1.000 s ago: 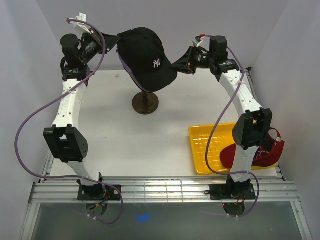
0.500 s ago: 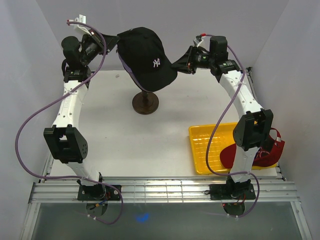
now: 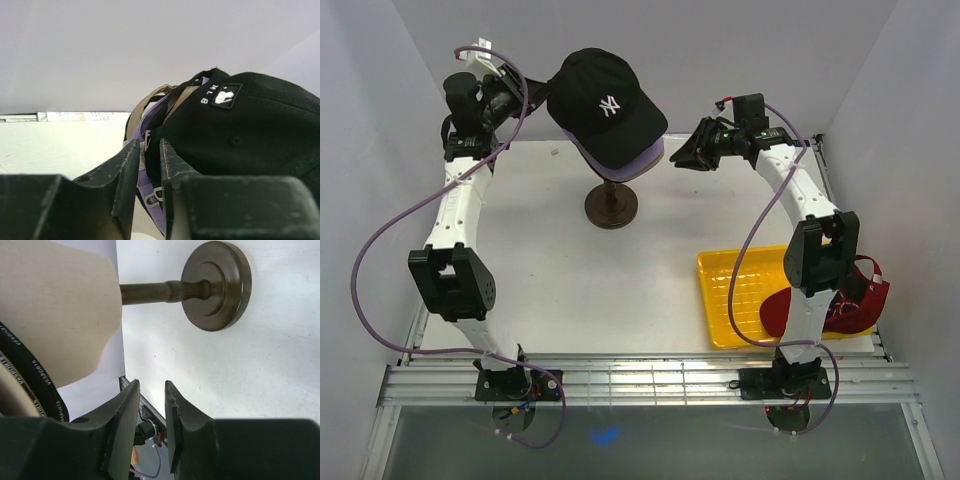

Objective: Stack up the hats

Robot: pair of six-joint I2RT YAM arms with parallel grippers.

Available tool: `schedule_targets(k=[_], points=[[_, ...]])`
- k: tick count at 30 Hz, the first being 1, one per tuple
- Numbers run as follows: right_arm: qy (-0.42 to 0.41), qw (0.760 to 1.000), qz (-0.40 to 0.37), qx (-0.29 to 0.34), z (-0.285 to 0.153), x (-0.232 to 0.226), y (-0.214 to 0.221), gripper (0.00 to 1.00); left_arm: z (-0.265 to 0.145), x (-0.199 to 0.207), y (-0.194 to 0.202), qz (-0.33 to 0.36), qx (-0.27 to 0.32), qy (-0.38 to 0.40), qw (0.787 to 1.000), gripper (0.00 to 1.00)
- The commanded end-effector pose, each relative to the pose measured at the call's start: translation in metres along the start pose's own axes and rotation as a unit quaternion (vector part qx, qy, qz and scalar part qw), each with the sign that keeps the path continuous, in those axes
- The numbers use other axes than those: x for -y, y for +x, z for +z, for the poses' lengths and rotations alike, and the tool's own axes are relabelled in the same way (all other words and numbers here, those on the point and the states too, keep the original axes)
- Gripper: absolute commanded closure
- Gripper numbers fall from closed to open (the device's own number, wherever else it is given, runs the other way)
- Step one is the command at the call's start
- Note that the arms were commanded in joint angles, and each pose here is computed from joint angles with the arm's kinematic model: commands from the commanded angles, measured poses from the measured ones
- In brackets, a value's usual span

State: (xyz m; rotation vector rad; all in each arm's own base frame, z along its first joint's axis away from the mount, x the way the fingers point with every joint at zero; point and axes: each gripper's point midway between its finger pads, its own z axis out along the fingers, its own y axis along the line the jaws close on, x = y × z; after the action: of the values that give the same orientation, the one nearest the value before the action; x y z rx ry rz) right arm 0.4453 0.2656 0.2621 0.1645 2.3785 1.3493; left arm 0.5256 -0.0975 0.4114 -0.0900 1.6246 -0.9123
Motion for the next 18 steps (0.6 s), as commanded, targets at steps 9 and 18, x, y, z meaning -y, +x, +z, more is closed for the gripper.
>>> schedule_targets(k=[9,18], points=[[-0.001,1.0,-0.025,0.019,-0.012,-0.015,-0.004,0.67,-0.004,-0.012,0.036,-0.015,-0.079,-0.032,0.996,0.57],[0.012,0.994,-0.029,0.102,-0.062,-0.031,-0.029,0.65,-0.001,0.009,0.01,-0.003,-0.065,-0.01,0.998,0.55]])
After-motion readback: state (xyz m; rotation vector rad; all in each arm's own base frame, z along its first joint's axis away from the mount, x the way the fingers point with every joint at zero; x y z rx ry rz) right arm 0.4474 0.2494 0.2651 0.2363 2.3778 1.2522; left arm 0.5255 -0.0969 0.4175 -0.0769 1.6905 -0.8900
